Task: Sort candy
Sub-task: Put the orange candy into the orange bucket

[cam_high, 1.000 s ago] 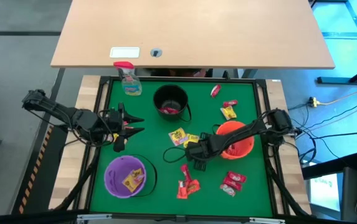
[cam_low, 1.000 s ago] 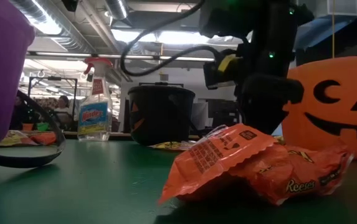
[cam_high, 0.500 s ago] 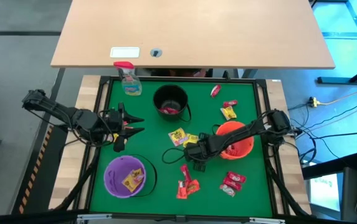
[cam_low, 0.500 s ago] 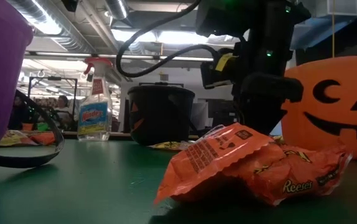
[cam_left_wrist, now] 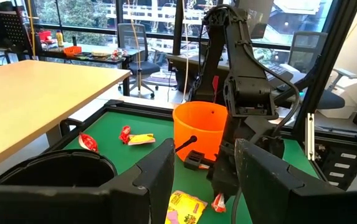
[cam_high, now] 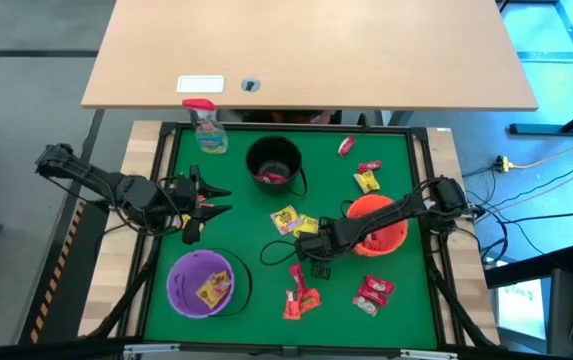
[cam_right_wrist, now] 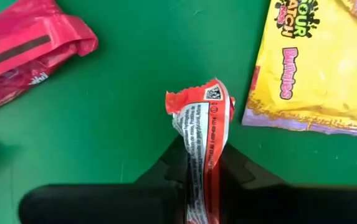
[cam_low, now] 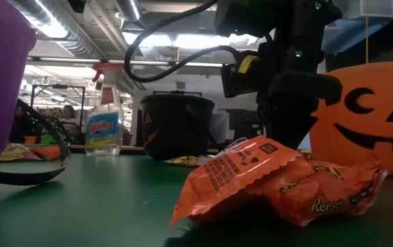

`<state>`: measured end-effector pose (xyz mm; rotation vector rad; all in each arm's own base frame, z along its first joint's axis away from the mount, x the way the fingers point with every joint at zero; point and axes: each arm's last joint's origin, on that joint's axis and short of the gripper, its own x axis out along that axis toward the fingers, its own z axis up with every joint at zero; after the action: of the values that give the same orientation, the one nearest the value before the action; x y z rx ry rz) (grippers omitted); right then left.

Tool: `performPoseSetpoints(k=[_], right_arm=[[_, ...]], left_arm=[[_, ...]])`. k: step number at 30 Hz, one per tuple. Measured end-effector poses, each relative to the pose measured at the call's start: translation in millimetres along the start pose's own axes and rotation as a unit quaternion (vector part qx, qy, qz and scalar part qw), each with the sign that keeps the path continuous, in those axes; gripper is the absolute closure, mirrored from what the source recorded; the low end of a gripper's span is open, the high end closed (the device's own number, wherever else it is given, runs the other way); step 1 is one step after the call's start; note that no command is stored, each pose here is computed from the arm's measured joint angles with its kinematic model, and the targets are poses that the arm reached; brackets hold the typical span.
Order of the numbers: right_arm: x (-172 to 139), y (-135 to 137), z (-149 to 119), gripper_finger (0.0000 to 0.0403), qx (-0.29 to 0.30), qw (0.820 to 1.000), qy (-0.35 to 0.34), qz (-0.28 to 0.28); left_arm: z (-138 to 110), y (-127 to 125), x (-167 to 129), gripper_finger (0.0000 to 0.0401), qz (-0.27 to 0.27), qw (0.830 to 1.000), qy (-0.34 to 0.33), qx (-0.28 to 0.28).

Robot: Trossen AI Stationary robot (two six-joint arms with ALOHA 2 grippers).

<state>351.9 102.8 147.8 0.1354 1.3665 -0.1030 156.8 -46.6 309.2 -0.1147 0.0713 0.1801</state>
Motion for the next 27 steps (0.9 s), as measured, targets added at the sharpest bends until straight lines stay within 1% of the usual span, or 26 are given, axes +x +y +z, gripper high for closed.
performPoseSetpoints(k=[6, 12, 18, 21, 24, 27], right_arm=[[-7.2, 0.0, 0.1, 0.0352, 0.001, 1.000, -0.003, 0.013], [-36.4, -1.1, 1.1, 0.0346, 0.002, 0.999, -0.042, 0.031], [-84.6, -5.9, -2.6, 0.0346, 0.006, 0.993, -0.106, 0.055], [-112.7, -11.0, -8.1, 0.0345, 0.009, 0.988, -0.145, 0.058], [-139.9, -18.2, -19.1, 0.0345, 0.012, 0.984, -0.167, 0.061], [-164.3, -27.5, -34.0, 0.0345, 0.018, 0.983, -0.178, 0.051]], left_arm=[[0.0, 0.0, 0.0, 0.0245, 0.000, 1.000, 0.000, 0.000], [0.0, 0.0, 0.0, 0.0245, 0.000, 1.000, 0.000, 0.000], [0.0, -0.1, 0.0, 0.0245, 0.000, 1.000, 0.000, 0.000], [0.0, 0.0, 0.0, 0.0245, 0.000, 1.000, 0.000, 0.000], [0.0, 0.0, -0.1, 0.0245, 0.000, 1.000, 0.000, 0.000], [-0.2, 0.1, -0.1, 0.0245, 0.000, 1.000, 0.001, 0.001]])
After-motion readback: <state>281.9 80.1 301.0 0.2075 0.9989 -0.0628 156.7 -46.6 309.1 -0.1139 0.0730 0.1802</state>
